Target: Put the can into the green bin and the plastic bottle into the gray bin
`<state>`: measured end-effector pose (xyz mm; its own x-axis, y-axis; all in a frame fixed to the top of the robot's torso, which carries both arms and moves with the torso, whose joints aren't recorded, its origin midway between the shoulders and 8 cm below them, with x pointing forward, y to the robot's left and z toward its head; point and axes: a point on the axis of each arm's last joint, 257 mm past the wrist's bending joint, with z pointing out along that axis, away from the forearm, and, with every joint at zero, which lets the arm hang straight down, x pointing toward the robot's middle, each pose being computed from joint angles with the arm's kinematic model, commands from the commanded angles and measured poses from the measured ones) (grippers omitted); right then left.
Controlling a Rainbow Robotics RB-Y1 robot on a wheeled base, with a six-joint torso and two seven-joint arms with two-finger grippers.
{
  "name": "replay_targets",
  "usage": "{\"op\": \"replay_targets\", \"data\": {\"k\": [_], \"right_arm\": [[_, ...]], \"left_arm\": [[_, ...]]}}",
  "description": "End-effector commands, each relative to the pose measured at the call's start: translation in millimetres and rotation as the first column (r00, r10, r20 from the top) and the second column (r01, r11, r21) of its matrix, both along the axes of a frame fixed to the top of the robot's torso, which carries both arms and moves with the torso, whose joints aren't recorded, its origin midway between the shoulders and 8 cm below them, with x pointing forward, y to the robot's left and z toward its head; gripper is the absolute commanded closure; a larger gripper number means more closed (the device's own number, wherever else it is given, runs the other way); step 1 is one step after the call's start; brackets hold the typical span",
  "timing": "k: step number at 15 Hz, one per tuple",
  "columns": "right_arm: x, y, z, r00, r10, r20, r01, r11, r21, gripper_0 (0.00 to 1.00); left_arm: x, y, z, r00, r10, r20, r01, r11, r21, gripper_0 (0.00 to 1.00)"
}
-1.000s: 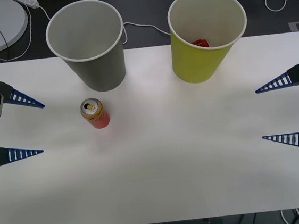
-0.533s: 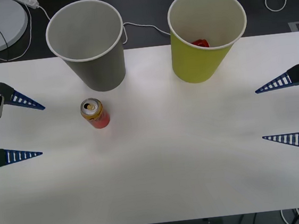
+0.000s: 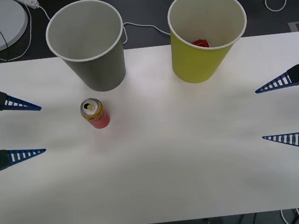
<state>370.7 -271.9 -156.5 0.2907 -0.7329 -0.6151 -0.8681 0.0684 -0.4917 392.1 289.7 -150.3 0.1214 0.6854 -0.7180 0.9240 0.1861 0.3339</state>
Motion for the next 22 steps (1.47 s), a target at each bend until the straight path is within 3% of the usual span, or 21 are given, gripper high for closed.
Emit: {"op": "replay_targets", "data": {"k": [1,7,11,13,14,16,18,22], "right_arm": [[0,0,0,1.0,0.0,0.0,0.0,1.0,0.0,0.0],[0,0,0,1.0,0.0,0.0,0.0,1.0,0.0,0.0],[0,0,0,1.0,0.0,0.0,0.0,1.0,0.0,0.0],[0,0,0,1.0,0.0,0.0,0.0,1.0,0.0,0.0],[0,0,0,1.0,0.0,0.0,0.0,1.0,0.0,0.0],[0,0,0,1.0,0.0,0.0,0.0,1.0,0.0,0.0],[0,0,0,1.0,0.0,0.0,0.0,1.0,0.0,0.0],[0,0,0,1.0,0.0,0.0,0.0,1.0,0.0,0.0]], "left_arm": [[1,2,-11,0.9982,0.03,0.051,-0.027,0.998,-0.052,0.0],[9,14,-56,0.9871,0.1,0.125,-0.07,0.972,-0.225,0.0],[10,11,-89,0.9808,0.151,0.123,-0.101,0.934,-0.343,0.0],[16,12,-102,0.9741,0.18,0.137,-0.115,0.917,-0.381,0.0],[18,13,-107,0.9712,0.186,0.149,-0.116,0.915,-0.387,0.0],[28,17,-115,0.9623,0.227,0.15,-0.144,0.894,-0.425,0.0],[34,16,-119,0.9568,0.244,0.158,-0.152,0.883,-0.445,0.0],[47,7,-127,0.9501,0.277,0.144,-0.174,0.853,-0.491,0.0]]}}
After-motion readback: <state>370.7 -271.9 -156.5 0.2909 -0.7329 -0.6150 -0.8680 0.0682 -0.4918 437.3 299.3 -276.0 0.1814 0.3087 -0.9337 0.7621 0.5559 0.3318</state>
